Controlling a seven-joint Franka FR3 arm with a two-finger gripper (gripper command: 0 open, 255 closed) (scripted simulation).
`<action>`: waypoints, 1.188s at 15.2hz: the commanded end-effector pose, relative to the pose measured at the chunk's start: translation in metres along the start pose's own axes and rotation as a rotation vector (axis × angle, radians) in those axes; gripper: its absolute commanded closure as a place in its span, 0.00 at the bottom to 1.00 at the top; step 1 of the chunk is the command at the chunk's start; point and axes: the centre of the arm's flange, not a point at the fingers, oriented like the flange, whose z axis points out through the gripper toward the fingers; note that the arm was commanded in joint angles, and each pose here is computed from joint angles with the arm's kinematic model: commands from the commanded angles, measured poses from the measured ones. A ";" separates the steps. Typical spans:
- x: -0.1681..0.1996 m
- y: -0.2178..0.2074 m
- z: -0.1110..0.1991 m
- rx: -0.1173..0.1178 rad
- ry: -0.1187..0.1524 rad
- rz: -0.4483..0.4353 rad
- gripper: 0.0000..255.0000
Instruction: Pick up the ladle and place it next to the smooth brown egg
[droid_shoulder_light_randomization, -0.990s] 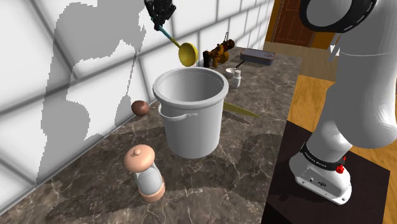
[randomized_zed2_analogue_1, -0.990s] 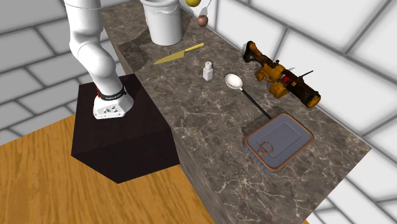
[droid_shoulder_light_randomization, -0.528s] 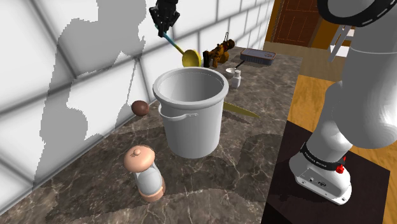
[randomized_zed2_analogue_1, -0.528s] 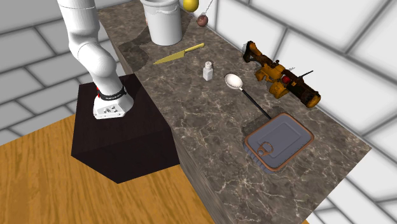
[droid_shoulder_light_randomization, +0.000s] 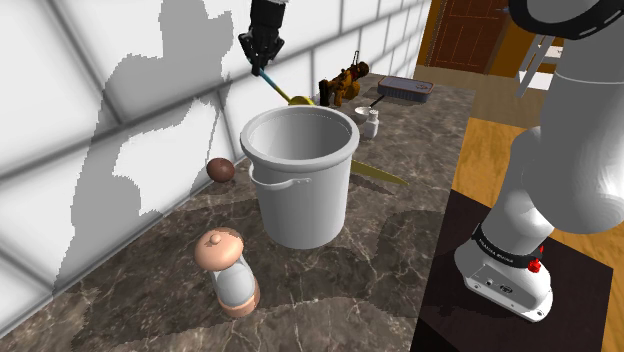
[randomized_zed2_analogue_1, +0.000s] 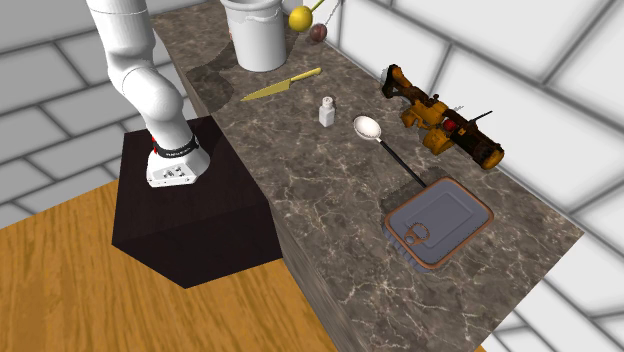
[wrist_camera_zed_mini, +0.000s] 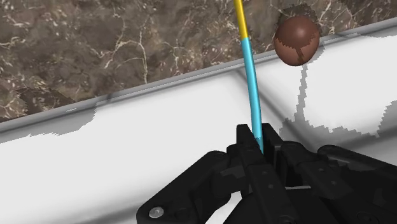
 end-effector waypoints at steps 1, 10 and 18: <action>-0.002 0.001 0.010 0.000 0.000 0.000 1.00; -0.014 0.010 0.055 0.000 0.000 0.000 1.00; -0.024 0.019 0.096 0.000 0.000 0.000 1.00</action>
